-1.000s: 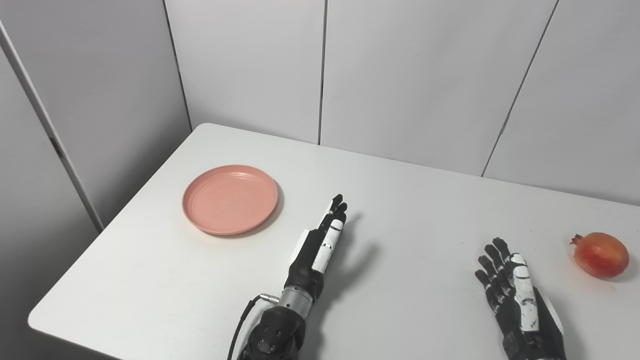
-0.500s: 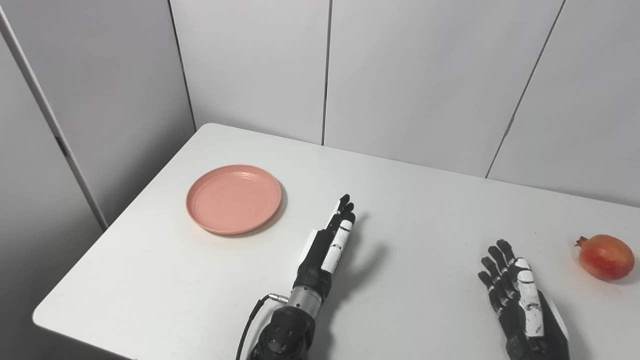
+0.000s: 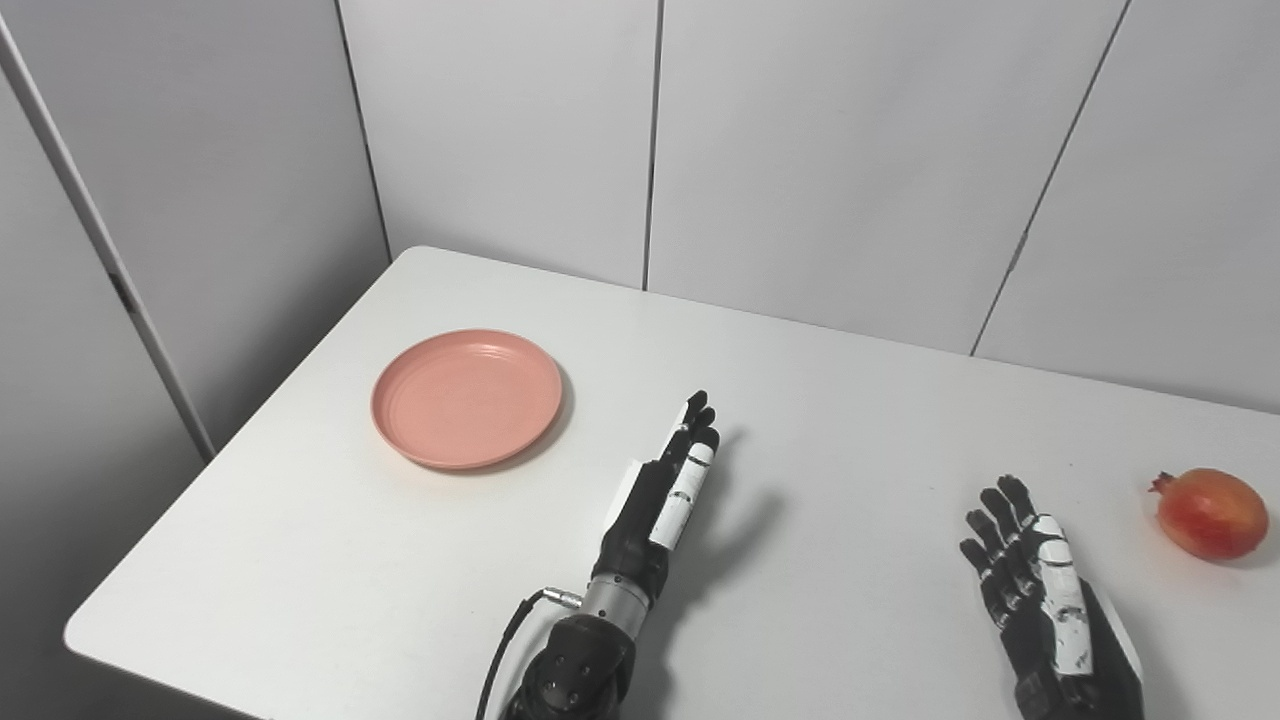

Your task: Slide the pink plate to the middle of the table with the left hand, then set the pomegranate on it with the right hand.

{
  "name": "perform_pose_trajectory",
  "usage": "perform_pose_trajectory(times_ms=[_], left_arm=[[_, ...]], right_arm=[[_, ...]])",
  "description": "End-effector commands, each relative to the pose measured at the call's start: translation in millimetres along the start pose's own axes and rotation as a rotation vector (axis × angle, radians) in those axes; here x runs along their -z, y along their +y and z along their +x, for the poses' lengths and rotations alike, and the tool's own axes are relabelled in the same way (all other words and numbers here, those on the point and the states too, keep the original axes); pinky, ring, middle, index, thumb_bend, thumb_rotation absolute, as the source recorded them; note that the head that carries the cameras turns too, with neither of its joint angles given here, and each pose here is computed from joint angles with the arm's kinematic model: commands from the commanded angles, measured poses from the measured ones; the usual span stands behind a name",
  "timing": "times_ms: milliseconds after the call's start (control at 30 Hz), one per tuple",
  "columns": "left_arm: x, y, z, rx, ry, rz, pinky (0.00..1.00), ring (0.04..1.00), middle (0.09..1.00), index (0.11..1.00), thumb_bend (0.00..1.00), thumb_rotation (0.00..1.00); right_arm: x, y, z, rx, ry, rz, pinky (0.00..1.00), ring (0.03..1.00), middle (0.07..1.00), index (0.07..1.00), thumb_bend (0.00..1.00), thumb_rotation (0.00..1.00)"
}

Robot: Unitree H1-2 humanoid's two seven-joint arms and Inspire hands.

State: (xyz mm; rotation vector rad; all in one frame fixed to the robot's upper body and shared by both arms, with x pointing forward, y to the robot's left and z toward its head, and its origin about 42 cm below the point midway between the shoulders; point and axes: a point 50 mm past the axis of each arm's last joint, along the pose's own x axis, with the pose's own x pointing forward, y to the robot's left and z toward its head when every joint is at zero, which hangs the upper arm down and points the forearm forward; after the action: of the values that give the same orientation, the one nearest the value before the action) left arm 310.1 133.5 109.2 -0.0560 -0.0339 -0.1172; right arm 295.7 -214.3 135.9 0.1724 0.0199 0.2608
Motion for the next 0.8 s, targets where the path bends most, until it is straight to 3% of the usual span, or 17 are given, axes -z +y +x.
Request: perform_pose_trajectory(times_ms=[0, 200, 533, 767], left_arm=[[-7.9, -7.9, -1.5, 0.031, -0.038, 0.002, 1.0, 0.991, 1.0, 1.0, 0.45, 1.0], [-26.4, -6.0, -2.1, 0.042, -0.098, 0.008, 1.0, 0.994, 1.0, 1.0, 0.47, 1.0], [-81.3, 2.6, 0.4, 0.049, -0.247, 0.061, 0.99, 0.993, 1.0, 1.0, 0.48, 1.0], [-105.3, 14.6, 8.5, 0.027, -0.289, 0.066, 1.0, 0.991, 1.0, 1.0, 0.47, 1.0]], right_arm=[[-15.5, 4.8, 7.3, -0.014, -0.07, -0.016, 1.0, 1.0, 1.0, 1.0, 0.18, 1.0], [-14.7, 6.0, 8.8, -0.01, -0.065, -0.015, 1.0, 1.0, 1.0, 1.0, 0.18, 1.0], [-13.3, 8.0, 11.4, -0.003, -0.059, -0.013, 1.0, 1.0, 1.0, 1.0, 0.17, 1.0], [-10.6, 10.5, 12.7, -0.008, -0.055, -0.021, 1.0, 1.0, 1.0, 1.0, 0.16, 1.0]])
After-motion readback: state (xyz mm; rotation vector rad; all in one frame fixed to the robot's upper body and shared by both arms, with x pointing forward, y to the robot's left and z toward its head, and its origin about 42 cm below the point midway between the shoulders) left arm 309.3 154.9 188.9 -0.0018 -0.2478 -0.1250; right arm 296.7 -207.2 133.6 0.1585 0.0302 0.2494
